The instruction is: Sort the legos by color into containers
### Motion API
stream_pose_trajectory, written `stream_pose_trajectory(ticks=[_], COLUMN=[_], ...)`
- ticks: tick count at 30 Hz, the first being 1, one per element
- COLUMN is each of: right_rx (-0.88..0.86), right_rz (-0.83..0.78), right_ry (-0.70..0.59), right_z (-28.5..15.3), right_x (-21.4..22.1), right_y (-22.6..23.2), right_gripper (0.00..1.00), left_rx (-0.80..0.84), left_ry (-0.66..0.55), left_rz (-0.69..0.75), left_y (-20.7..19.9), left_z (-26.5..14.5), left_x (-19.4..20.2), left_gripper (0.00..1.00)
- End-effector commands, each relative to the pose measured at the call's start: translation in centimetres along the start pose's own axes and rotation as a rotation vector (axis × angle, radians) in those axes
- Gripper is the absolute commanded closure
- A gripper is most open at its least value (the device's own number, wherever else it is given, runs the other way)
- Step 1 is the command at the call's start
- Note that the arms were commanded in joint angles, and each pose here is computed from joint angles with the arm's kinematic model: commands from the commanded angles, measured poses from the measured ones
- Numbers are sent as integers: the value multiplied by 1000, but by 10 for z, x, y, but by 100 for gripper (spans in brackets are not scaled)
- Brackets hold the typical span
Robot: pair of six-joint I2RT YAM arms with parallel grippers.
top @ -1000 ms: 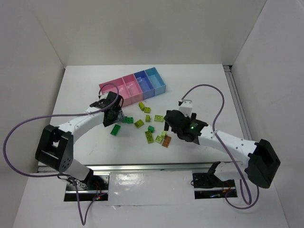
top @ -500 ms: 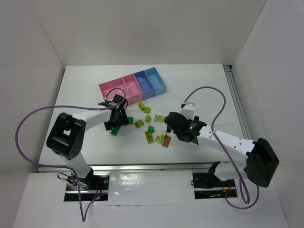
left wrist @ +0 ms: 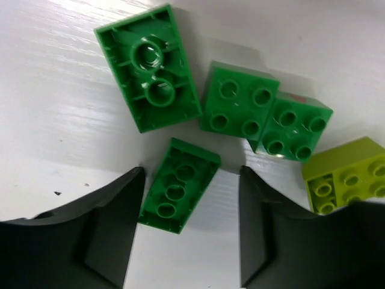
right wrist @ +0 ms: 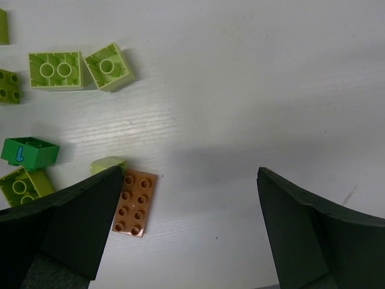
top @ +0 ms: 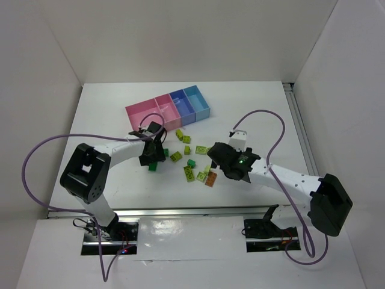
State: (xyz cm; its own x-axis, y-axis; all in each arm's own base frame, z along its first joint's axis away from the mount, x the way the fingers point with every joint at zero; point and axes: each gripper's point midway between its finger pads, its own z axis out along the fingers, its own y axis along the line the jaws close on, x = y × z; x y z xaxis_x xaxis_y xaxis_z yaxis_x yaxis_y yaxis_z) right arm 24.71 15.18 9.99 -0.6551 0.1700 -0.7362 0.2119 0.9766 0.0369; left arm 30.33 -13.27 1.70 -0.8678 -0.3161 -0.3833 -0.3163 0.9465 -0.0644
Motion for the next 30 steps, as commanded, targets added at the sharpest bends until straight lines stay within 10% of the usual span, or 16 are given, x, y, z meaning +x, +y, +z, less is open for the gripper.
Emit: stream_pose_trajectory(ticks=[1,11,20,30], right_rx=[9,9,4,18], right_rz=[19,10,-10,-1], right_ry=[-26,-26,-41,-42], right_z=[-2,0,-3,-8], right_x=[-7,-7,-13,-19], right_y=[3,5,5,3], right_gripper=[0,0,0,0], left_rx=[-1,-41,107,38], left_ry=[72,32,-155,-227], left_rz=[7,54,76,-69], left_y=[-4,-7,-29,-22], left_z=[-3,-9,-87,-63], left_x=[21,10,-68,-190], left_gripper=[29,72,74,74])
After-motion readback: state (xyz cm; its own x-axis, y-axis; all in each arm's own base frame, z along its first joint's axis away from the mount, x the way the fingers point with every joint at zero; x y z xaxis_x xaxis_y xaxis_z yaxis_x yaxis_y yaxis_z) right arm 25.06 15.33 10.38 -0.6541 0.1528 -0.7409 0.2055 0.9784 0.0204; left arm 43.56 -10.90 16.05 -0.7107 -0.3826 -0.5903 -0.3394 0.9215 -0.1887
